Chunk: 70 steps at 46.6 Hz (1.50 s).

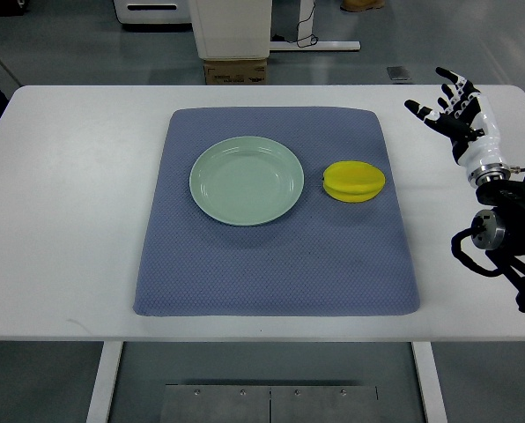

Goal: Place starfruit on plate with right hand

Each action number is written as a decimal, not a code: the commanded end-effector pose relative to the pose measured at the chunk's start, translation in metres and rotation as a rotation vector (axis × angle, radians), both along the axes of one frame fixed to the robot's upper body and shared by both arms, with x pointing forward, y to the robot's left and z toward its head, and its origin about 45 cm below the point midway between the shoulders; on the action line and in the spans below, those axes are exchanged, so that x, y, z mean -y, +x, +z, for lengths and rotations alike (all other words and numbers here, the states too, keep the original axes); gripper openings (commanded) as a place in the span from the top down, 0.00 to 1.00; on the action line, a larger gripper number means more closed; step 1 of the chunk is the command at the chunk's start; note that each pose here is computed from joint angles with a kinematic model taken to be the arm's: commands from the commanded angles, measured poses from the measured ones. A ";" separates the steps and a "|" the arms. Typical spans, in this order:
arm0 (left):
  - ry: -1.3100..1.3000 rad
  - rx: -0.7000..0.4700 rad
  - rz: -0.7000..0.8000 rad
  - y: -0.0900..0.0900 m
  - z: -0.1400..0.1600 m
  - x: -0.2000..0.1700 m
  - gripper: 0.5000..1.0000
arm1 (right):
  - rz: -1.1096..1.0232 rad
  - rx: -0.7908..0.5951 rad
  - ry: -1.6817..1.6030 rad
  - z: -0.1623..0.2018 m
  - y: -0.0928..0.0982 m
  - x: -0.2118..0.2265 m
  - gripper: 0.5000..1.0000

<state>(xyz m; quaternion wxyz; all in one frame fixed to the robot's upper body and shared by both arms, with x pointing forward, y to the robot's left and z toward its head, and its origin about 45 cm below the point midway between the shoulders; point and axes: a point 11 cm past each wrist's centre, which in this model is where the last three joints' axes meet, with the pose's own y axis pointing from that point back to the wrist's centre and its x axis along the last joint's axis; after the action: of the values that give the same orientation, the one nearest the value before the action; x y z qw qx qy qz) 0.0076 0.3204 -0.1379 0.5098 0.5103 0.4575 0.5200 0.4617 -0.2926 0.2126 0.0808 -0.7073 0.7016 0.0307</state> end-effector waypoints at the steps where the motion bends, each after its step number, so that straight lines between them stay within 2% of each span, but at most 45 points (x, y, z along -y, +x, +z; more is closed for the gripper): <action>1: 0.005 0.001 0.001 0.001 0.000 -0.001 0.00 | 0.001 0.000 -0.001 0.000 0.000 0.000 0.00; 30: 0.004 0.009 0.004 0.001 0.000 -0.001 0.00 | -0.020 -0.021 0.015 -0.008 -0.001 0.003 0.00; 52: 0.004 0.007 0.002 0.001 0.000 -0.001 0.00 | 0.051 -0.017 0.060 -0.006 -0.002 0.005 0.00; 59: 0.004 0.009 0.002 0.001 0.000 -0.001 0.00 | 0.090 0.013 0.067 0.001 -0.006 -0.006 0.00; 70: 0.004 0.009 0.002 0.001 0.000 -0.001 0.00 | 0.162 0.068 -0.027 0.013 -0.027 -0.021 0.00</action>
<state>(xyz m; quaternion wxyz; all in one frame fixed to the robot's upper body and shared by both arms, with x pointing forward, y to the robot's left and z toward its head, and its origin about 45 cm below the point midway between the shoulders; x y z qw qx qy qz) 0.0088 0.3212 -0.1378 0.5098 0.5088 0.4549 0.5238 0.4400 -0.2773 0.2259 0.1048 -0.7577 0.6437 0.0215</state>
